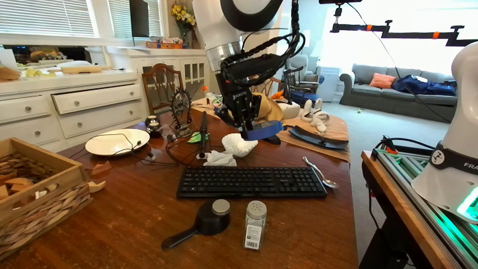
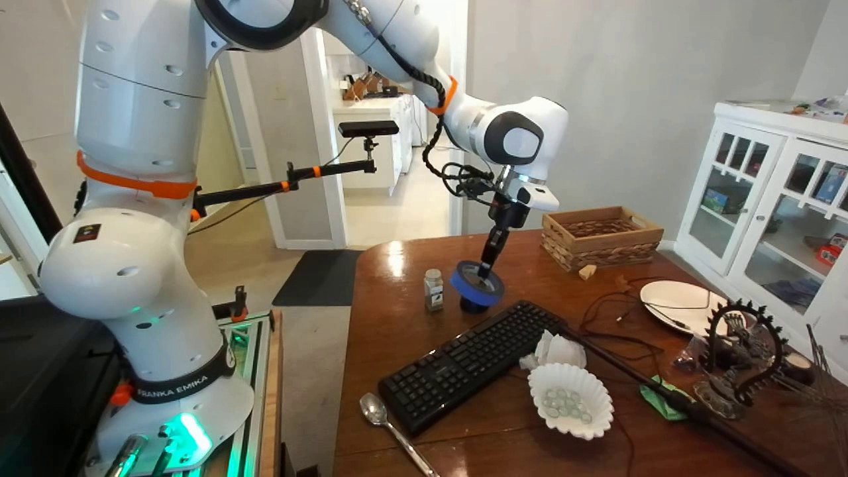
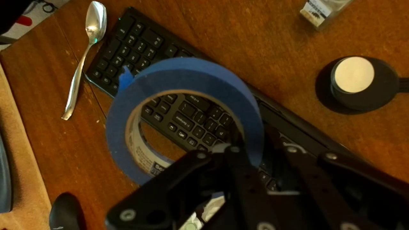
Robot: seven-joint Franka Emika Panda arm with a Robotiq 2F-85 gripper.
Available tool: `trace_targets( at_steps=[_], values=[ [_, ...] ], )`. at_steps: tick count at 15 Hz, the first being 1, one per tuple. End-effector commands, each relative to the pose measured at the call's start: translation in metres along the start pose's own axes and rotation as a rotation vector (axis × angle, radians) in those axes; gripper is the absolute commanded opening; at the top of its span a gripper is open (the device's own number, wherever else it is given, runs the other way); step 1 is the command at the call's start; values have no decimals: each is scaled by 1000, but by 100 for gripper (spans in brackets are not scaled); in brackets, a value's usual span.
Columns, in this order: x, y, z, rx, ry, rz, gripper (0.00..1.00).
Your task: Put the tape through the bottle
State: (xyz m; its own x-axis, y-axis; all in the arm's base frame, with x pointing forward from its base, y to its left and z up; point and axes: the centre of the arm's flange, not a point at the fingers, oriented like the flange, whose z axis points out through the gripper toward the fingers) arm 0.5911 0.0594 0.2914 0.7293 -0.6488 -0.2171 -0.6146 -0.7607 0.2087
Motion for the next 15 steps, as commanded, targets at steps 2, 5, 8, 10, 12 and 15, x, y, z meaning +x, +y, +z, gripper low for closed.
trace_targets(
  at_steps=[2, 5, 8, 10, 12, 15],
  values=[
    [-50, -21, 3, -37, 161, -98, 5],
    [-101, -40, 7, -46, 234, -188, 5],
    [-141, -51, 16, -33, 255, -242, 5],
    [-160, -53, 21, -9, 271, -268, 5],
    [-172, -53, 28, 46, 283, -300, 5],
    [-185, -58, 49, 100, 314, -339, 5]
  ],
)
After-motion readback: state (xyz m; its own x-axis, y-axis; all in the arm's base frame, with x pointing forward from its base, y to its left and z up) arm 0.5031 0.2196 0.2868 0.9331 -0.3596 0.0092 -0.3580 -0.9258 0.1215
